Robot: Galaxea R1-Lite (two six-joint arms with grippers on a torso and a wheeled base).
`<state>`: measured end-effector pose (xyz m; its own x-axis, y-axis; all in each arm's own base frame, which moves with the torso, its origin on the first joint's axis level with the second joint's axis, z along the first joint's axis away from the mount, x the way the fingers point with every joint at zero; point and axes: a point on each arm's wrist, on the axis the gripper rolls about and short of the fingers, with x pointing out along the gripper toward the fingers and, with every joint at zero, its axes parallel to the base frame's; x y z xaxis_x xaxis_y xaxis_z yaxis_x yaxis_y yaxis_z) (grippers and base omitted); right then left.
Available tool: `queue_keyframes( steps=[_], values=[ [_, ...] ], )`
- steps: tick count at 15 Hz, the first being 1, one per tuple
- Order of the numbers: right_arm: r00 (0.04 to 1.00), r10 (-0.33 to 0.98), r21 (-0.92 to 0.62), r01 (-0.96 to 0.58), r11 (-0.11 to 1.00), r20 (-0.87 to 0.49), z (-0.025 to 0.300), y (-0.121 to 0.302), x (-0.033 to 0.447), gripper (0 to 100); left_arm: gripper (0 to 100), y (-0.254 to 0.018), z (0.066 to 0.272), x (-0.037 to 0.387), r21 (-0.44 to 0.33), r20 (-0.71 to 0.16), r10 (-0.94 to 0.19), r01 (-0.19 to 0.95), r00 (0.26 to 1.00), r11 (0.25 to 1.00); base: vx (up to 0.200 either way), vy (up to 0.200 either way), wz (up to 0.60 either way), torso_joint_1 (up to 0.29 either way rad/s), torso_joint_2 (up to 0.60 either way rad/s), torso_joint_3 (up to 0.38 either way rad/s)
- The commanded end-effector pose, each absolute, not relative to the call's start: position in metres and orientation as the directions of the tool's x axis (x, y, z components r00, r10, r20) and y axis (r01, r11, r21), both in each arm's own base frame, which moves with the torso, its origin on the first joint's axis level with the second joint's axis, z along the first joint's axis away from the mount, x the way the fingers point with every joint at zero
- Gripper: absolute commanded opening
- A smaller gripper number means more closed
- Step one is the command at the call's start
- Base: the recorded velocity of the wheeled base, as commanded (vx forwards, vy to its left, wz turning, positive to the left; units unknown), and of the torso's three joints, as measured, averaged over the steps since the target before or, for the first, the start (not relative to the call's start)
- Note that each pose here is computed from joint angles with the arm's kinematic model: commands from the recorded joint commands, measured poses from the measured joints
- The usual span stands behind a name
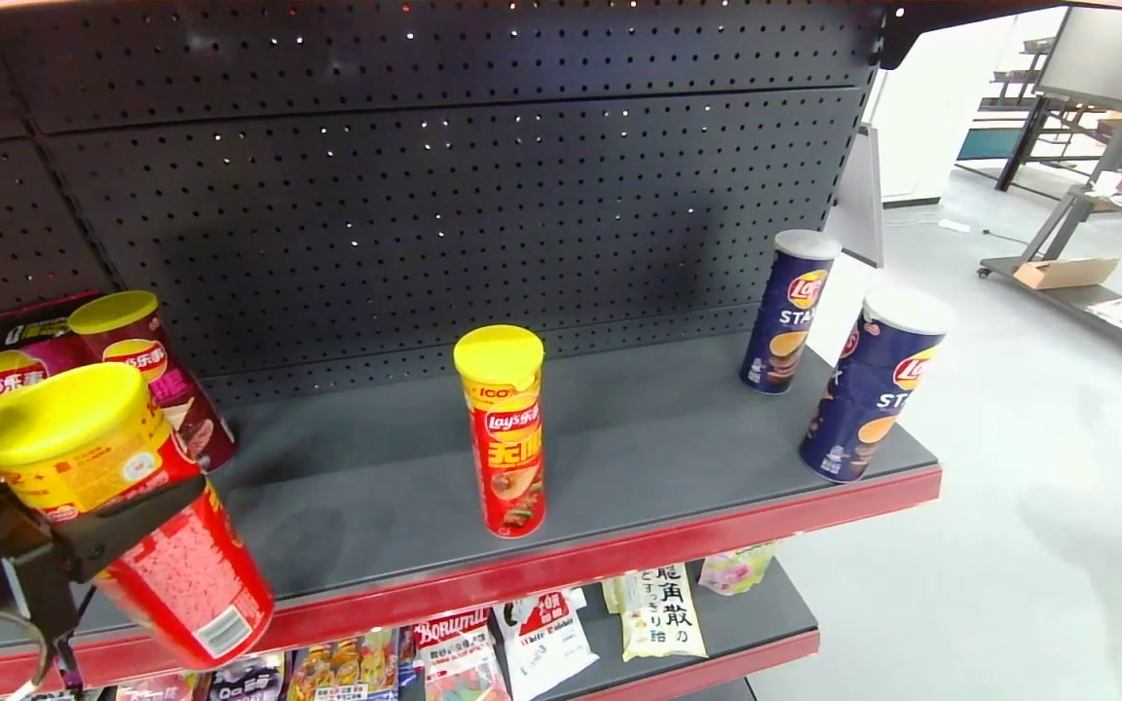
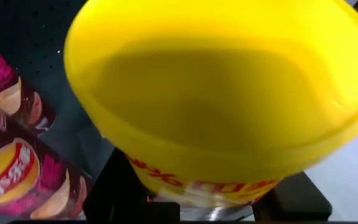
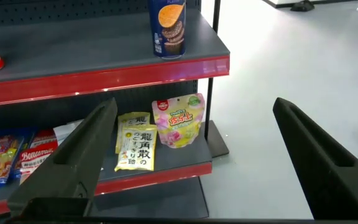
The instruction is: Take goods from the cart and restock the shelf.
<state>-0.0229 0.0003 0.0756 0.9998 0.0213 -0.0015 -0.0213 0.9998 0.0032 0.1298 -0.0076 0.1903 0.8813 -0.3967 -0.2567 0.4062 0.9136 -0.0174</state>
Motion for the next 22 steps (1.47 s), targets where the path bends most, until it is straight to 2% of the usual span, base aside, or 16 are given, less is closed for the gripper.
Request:
queue_keyframes(
  steps=[1, 4, 5, 9, 12, 15, 17, 22],
  values=[
    [1.0, 0.023, 0.003, -0.023, 1.0, -0.002, 0.076, 0.0, -0.023, 100, 0, -0.014, 0.179, 0.166, -0.042, -0.312, -0.431, 0.442, 0.847, 0.896, 0.0, 0.0, 0.0, 0.0, 0.0, 0.0],
    [1.0, 0.023, 0.003, -0.023, 1.0, -0.002, 0.076, 0.0, -0.023, 100, 0, -0.034, 0.17, 0.208, -0.014, -0.263, -0.486, 0.5, 0.834, 0.866, 0.0, 0.0, 0.0, 0.0, 0.0, 0.0],
    [1.0, 0.021, 0.003, -0.021, 1.0, -0.002, 0.076, 0.0, -0.023, 100, 0, -0.046, 0.165, 0.231, -0.003, -0.259, -0.488, 0.505, 0.833, 0.863, 0.0, 0.0, 0.0, 0.0, 0.0, 0.0],
    [1.0, 0.021, 0.003, -0.021, 1.0, -0.002, 0.076, 0.0, -0.023, 100, 0, -0.073, 0.168, 0.296, 0.015, -0.192, -0.514, 0.526, 0.836, 0.85, 0.0, 0.0, 0.0, 0.0, 0.0, 0.0],
    [1.0, 0.021, 0.003, -0.021, 1.0, -0.002, 0.076, 0.0, -0.023, 100, 0, -0.087, 0.155, 0.331, 0.02, -0.171, -0.52, 0.53, 0.837, 0.848, 0.0, 0.0, 0.0, 0.0, 0.0, 0.0],
    [1.0, 0.021, 0.003, -0.021, 1.0, -0.002, 0.076, 0.0, -0.023, 100, 0, -0.095, 0.147, 0.343, 0.026, -0.156, -0.527, 0.536, 0.836, 0.844, 0.0, 0.0, 0.0, 0.0, 0.0, 0.0],
    [1.0, 0.023, 0.003, -0.023, 1.0, -0.002, 0.076, 0.0, -0.023, 100, 0, -0.12, 0.143, 0.369, 0.002, -0.13, -0.484, 0.488, 0.866, 0.873, 0.0, 0.0, 0.0, 0.0, 0.0, 0.0],
    [1.0, 0.021, 0.003, -0.021, 1.0, -0.002, 0.076, 0.0, -0.023, 100, 0, -0.133, 0.137, 0.389, 0.003, -0.113, -0.494, 0.497, 0.862, 0.868, 0.0, 0.0, 0.0, 0.0, 0.0, 0.0]
  ],
)
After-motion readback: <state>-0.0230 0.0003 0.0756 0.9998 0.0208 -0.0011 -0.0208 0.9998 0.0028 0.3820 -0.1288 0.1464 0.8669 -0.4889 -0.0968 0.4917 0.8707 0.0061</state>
